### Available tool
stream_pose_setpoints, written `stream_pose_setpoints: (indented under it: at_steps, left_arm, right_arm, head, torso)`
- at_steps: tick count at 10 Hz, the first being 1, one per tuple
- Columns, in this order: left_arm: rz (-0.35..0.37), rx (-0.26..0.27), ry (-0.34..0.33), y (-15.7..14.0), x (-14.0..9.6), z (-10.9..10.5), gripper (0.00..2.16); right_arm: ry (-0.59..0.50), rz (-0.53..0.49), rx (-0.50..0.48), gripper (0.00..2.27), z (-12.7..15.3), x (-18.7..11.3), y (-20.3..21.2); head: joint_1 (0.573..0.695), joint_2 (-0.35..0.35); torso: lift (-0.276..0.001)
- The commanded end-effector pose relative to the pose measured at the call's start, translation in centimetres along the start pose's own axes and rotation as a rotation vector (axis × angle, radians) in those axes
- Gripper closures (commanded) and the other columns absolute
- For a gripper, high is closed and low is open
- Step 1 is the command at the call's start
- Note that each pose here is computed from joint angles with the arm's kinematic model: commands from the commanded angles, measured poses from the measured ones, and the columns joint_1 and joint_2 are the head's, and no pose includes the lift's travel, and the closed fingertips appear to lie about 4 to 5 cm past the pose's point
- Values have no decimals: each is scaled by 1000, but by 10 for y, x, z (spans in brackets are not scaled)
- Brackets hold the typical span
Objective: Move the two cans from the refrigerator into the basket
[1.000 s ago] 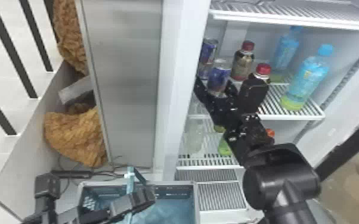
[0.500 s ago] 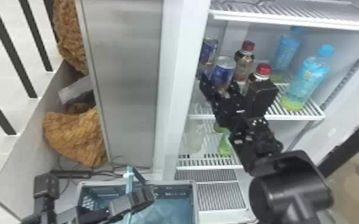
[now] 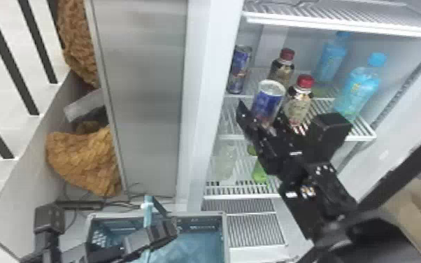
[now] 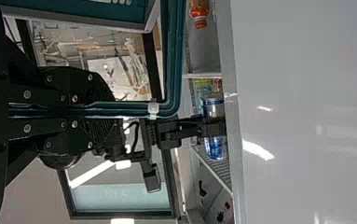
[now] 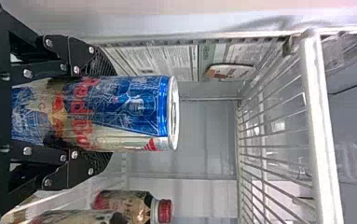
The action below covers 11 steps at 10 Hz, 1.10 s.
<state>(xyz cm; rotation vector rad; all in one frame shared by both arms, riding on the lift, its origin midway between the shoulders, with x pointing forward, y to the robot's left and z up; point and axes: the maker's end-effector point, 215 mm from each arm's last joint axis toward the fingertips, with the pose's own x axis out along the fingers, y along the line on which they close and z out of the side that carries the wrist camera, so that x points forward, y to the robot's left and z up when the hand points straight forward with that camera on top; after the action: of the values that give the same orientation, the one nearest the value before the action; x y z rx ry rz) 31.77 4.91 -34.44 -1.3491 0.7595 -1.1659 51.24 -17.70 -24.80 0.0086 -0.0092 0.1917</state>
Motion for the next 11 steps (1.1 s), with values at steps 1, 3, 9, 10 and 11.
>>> stream_pose_setpoints:
  at_steps: [1, 3, 9, 10, 11]
  left_arm:
    - [0, 0, 0, 0, 0, 0, 1191]
    - [2, 2, -2, 1, -1, 2, 1191]
    - [1, 3, 1, 0, 0, 1, 1191]
    - [2, 4, -1, 0, 0, 2, 1191]
    - [2, 9, -4, -1, -1, 4, 1191]
  right_arm:
    - [33, 21, 22, 1190, -3, -21, 11]
    - [82, 47, 54, 1190, -10, -42, 25]
    - [234, 230, 137, 1190, -45, -82, 77]
    - [259, 267, 152, 1190, -50, -88, 87]
    - [286, 309, 165, 1190, -56, -93, 96]
  head:
    - [695, -173]
    - [695, -168]
    - [695, -122]
    - [695, -110]
    - [695, -103]
  torso:
    - [-31]
    - [-31]
    - [-31]
    - [-31]
    - [-31]
